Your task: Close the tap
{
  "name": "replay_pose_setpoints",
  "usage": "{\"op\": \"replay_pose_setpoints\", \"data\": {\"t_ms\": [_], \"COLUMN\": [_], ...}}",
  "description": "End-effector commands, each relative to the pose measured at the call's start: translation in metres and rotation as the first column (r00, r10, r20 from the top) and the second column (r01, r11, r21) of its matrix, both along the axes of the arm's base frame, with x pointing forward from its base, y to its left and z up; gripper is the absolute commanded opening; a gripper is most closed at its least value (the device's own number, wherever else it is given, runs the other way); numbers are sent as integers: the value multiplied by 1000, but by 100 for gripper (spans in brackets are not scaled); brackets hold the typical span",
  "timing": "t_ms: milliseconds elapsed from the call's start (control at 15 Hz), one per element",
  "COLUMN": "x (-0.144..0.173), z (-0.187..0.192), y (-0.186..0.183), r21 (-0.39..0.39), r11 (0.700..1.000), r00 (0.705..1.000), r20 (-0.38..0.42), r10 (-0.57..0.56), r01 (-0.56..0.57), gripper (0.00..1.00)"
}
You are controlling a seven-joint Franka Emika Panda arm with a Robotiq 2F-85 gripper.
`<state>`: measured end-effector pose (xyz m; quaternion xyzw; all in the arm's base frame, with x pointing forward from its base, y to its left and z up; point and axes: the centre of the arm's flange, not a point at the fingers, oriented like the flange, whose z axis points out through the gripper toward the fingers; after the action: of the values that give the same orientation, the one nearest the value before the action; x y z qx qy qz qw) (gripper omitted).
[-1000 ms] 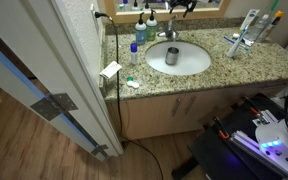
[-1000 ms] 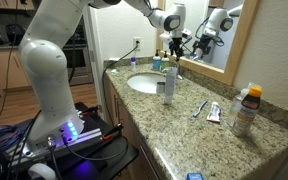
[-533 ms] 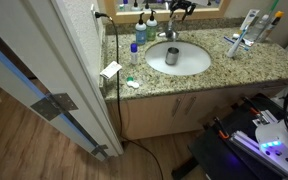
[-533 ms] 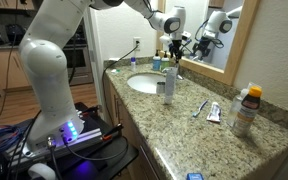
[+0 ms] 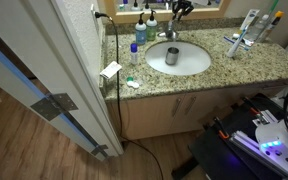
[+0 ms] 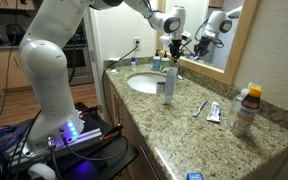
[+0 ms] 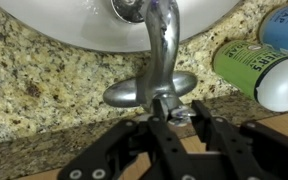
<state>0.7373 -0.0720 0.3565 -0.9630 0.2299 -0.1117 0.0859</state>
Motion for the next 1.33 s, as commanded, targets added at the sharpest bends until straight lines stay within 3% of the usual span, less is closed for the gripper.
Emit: {"op": "replay_pose_setpoints", "data": {"t_ms": [0, 200, 667, 933, 1267], "x": [-10, -22, -36, -29, -26], "z": [9, 20, -10, -33, -44], "y": [2, 6, 29, 26, 30], "r21": [-2, -2, 62, 43, -9], "r11": [1000, 1000, 984, 987, 992], "r00": [1000, 999, 965, 952, 951], "r20": [-18, -25, -194, -261, -287], "r10": [3, 31, 178, 159, 117], "r01": [-3, -31, -169, -153, -125], "gripper": [4, 7, 7, 7, 7]}}
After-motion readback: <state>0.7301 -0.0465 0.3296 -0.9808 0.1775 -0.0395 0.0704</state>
